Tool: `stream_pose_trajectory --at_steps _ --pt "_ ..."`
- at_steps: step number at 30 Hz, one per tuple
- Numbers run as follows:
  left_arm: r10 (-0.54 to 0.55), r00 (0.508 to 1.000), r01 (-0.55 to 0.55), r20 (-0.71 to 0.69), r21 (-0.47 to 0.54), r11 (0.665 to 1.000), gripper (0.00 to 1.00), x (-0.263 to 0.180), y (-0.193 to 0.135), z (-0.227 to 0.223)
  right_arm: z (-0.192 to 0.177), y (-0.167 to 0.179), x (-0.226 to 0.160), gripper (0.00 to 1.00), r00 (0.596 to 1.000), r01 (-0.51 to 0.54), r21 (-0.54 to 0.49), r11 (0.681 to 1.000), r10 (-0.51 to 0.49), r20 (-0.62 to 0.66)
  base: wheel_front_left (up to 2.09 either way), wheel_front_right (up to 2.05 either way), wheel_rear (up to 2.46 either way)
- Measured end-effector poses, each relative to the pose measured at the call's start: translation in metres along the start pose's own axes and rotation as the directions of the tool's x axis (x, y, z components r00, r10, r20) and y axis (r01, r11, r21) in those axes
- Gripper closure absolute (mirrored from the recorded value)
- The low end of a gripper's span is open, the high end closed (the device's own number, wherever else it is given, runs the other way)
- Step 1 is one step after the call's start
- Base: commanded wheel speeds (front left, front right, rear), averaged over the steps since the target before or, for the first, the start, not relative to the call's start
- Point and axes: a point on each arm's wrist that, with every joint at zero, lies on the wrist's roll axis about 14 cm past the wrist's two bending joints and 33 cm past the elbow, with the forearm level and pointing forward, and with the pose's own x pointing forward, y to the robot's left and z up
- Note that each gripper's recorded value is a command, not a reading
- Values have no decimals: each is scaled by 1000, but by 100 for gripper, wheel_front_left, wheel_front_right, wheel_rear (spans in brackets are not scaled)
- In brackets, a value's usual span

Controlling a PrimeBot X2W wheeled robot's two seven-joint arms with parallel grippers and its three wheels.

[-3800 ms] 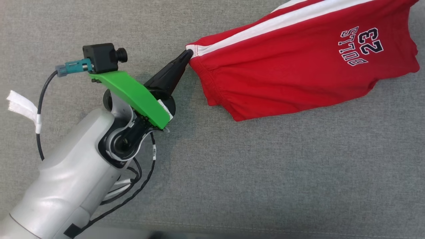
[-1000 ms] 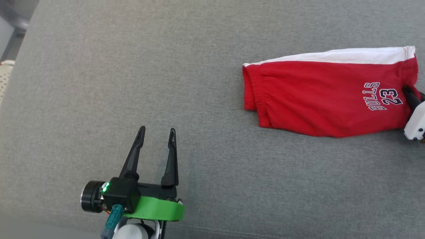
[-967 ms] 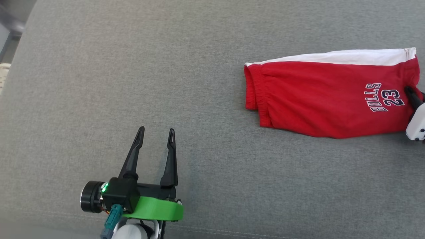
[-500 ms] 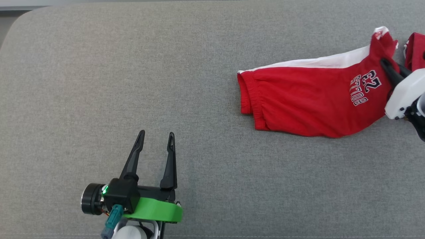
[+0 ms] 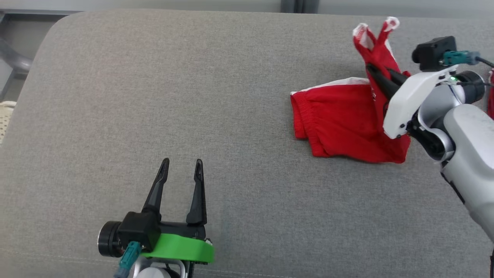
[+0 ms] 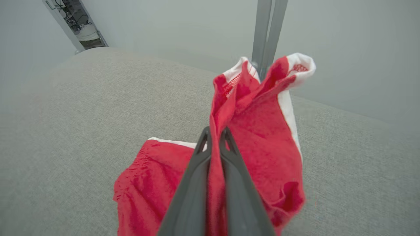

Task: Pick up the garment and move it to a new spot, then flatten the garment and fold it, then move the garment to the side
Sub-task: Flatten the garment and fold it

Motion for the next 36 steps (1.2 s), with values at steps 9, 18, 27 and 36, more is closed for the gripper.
stream_pose_trajectory --at_steps 9,18,27,36 --pt "52 999 -52 -15 -34 998 0 -5 14 -3 -24 70 26 100 988 -138 44 989 141 -66 0 0 0" --pt "47 998 -49 -30 -35 998 0 -1 13 -8 -24 105 35 0 977 -208 132 969 213 -26 0 0 0" --pt "11 1000 -12 -11 -22 1000 0 4 4 -3 21 15 -3 0 985 -33 155 987 6 173 0 0 0" --pt "-30 1000 30 9 6 1000 0 4 -6 2 -14 -32 -66 0 967 116 164 980 -149 208 0 0 0"
